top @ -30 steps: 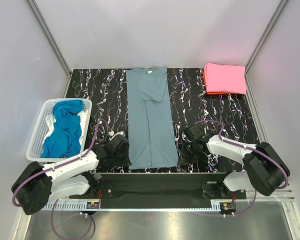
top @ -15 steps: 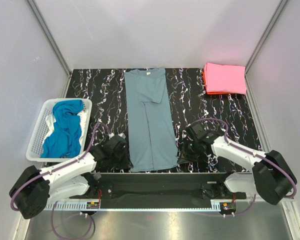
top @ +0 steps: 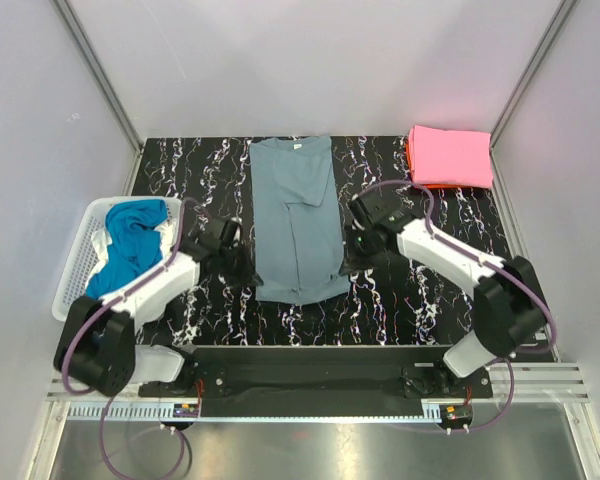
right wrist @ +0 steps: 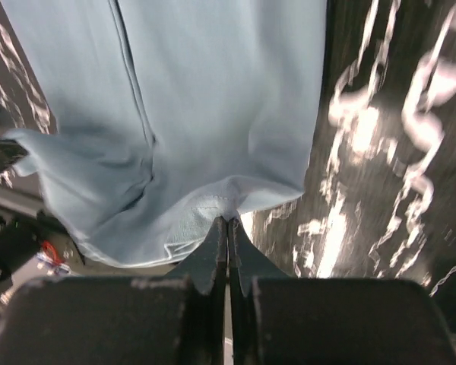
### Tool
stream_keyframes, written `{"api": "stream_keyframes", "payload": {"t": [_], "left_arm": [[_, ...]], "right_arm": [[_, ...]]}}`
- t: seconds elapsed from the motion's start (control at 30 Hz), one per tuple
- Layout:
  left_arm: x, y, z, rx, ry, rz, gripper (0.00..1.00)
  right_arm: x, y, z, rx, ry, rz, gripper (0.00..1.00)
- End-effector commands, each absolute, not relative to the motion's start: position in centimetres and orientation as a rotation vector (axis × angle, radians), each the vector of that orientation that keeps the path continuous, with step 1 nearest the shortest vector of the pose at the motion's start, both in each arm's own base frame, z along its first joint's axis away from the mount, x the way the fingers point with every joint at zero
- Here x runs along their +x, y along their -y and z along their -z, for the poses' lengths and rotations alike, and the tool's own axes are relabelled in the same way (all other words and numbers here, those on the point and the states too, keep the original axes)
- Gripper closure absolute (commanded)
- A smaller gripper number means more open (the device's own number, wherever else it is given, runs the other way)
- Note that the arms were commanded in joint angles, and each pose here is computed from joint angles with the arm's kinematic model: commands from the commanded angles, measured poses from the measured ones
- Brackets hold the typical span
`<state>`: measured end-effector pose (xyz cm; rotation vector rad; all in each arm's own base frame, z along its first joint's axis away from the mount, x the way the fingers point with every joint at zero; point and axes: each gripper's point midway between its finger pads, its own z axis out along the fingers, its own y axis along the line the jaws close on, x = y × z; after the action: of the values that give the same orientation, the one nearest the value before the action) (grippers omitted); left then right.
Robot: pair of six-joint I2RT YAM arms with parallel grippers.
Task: Fold and stack the t-shirts
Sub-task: Fold the tshirt
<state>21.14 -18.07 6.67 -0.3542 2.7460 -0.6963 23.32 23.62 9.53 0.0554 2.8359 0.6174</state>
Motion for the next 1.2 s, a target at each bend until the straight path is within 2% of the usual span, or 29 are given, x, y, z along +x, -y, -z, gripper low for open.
{"api": "stream_keyframes", "payload": {"t": [0.0, 0.3, 0.53, 0.6, 0.67, 0.8, 1.17], "left_arm": [[25.3, 17.4, -8.3, -0.292, -2.714, 0.692, 1.00], [38.1, 17.4, -11.0, -0.282, -2.676, 0.755, 1.00], [44.1, 16.0, -9.2, -0.330, -2.693, 0.688, 1.00], [45.2, 14.7, -8.2, -0.340, -2.703, 0.558, 1.00], [46.3, 14.5, -7.5, -0.335, -2.710, 0.532, 0.99], [47.4, 14.4, -6.4, -0.343, -2.719, 0.533, 0.99], [49.4, 13.8, -6.4, -0.404, -2.652, 0.520, 1.00]], "right_arm": [[28.5, -23.2, -11.0, -0.037, -2.748, -0.517, 1.00], [40.1, -24.3, -12.6, -0.068, -2.676, -0.582, 1.00], [45.9, -23.4, -10.7, -0.043, -2.682, -0.559, 1.00], [47.1, -23.0, -9.3, -0.035, -2.686, -0.494, 1.00], [48.4, -23.5, -9.9, -0.072, -2.651, -0.512, 1.00], [49.5, -24.0, -8.5, -0.110, -2.658, -0.515, 1.00], [51.7, -24.3, -9.5, -0.119, -2.587, -0.545, 1.00]]}}
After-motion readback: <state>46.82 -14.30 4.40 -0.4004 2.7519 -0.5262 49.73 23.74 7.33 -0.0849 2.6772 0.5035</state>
